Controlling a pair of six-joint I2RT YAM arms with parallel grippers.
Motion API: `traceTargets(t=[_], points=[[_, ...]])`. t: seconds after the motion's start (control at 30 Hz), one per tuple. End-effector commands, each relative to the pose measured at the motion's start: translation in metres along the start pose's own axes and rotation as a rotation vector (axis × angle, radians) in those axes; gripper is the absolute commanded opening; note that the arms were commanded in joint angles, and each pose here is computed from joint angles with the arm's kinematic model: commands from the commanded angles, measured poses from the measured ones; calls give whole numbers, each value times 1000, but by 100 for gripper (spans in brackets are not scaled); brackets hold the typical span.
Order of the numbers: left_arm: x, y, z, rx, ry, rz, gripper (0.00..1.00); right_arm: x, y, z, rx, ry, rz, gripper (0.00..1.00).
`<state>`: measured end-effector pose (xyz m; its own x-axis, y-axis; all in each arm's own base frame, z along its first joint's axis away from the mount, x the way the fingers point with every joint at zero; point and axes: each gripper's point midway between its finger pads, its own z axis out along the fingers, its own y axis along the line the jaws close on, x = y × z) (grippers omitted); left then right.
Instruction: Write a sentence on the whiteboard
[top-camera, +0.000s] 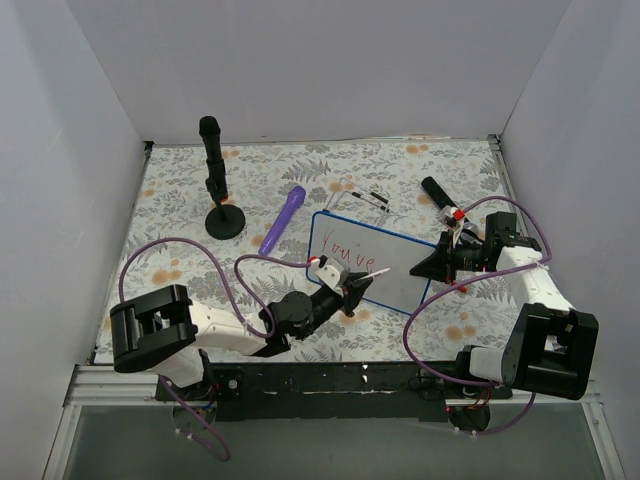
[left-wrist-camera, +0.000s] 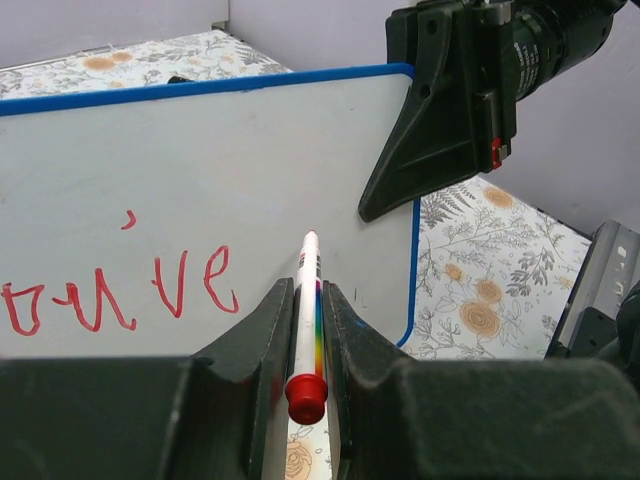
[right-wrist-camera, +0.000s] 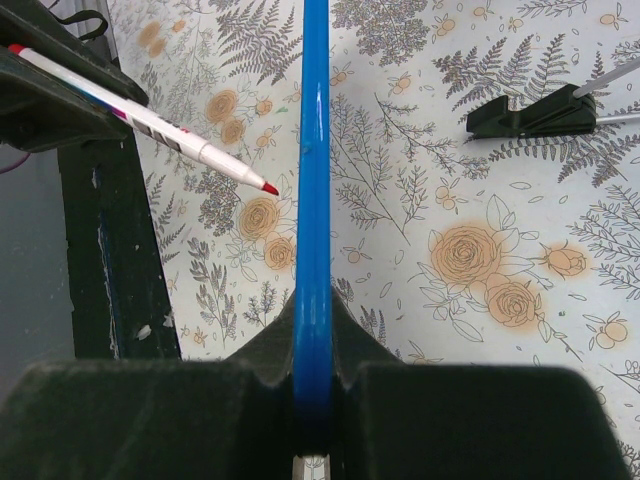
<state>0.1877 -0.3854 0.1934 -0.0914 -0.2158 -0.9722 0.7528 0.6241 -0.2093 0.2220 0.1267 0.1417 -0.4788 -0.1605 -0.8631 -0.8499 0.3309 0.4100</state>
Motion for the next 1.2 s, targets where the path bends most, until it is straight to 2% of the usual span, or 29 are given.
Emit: traceTargets(t=[0.0, 1.17], points=[[-1, -2, 4, 11, 5, -6, 0, -12, 8, 1, -38, -50, -35, 1], [-2, 25, 13, -41, 20, 25, 0, -12, 10, 0, -38, -49, -39, 1]])
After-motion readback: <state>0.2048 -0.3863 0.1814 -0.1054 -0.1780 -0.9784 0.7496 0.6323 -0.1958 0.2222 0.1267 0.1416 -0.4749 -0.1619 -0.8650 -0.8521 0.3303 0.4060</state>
